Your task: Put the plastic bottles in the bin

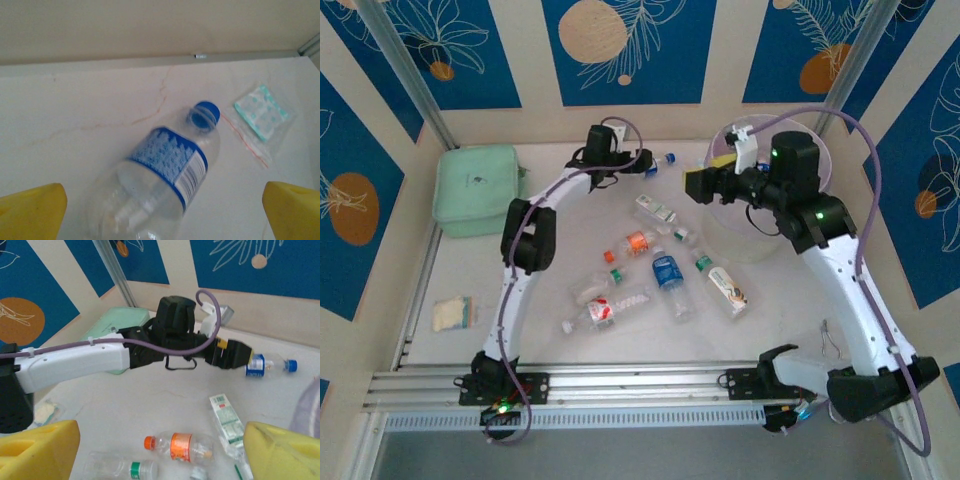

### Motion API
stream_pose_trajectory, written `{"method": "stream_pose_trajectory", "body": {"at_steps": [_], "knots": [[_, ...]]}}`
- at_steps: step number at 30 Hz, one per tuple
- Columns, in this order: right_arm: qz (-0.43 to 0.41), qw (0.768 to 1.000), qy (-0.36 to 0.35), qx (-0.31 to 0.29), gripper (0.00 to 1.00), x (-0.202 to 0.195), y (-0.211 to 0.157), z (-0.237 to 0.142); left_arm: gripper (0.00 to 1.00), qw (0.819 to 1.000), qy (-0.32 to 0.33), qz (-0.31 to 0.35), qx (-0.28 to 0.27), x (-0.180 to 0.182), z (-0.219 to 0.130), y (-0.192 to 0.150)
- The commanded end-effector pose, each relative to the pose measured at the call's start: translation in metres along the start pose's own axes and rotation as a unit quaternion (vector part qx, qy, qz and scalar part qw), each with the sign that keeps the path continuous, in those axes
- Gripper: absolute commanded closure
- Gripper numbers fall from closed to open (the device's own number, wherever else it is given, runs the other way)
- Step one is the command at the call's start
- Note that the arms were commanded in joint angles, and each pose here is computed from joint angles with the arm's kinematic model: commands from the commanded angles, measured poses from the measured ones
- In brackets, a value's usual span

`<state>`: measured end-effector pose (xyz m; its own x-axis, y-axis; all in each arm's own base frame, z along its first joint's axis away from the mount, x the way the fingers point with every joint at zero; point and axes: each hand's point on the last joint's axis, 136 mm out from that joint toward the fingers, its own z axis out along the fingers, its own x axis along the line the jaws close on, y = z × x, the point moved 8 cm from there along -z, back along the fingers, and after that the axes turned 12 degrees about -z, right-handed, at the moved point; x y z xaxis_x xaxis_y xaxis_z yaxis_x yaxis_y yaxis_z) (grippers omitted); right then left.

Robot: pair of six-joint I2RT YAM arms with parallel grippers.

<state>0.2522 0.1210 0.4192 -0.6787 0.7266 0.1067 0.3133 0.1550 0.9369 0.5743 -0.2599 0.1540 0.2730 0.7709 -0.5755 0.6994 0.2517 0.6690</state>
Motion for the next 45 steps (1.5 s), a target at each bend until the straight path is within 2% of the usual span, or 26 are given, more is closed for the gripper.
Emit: {"method": "stream_pose_trajectory", "body": {"at_steps": [1, 5, 12, 18, 23, 28, 36, 40, 45], "knots": [[0.035, 0.999, -0.002, -0.012, 0.15, 0.0, -0.006, -0.023, 0.0, 1.0, 0.008, -0.018, 0.017, 0.004, 0.009, 0.001], [0.056, 0.997, -0.01, -0.046, 0.14, -0.007, -0.008, -0.042, 0.0, 0.999, 0.014, -0.019, 0.028, 0.011, 0.018, -0.007], [0.103, 0.992, -0.007, -0.073, 0.14, -0.023, -0.01, -0.06, 0.02, 0.998, 0.039, -0.003, 0.056, 0.019, 0.024, -0.024], [0.13, 0.988, -0.018, -0.079, 0.14, -0.029, -0.015, -0.066, 0.2, 0.996, 0.048, 0.011, 0.068, 0.019, 0.023, -0.03], [0.146, 0.986, -0.017, -0.081, 0.14, -0.028, -0.019, -0.069, 0.39, 0.998, 0.022, 0.003, 0.056, 0.011, 0.02, -0.025], [0.162, 0.984, -0.006, -0.071, 0.14, -0.025, -0.025, -0.069, 0.45, 1.0, 0.007, -0.004, 0.028, 0.002, 0.008, -0.015], [0.178, 0.981, 0.004, -0.076, 0.15, -0.022, -0.025, -0.07, 0.47, 0.999, -0.021, 0.013, -0.02, -0.027, -0.043, 0.006], [0.191, 0.978, 0.022, -0.079, 0.15, -0.019, -0.023, -0.067, 0.48, 0.996, -0.046, 0.004, -0.07, -0.041, -0.093, 0.014], [0.209, 0.974, 0.047, -0.078, 0.15, -0.016, -0.013, -0.05, 0.48, 0.988, -0.082, -0.046, -0.121, -0.06, -0.17, 0.0]]}}
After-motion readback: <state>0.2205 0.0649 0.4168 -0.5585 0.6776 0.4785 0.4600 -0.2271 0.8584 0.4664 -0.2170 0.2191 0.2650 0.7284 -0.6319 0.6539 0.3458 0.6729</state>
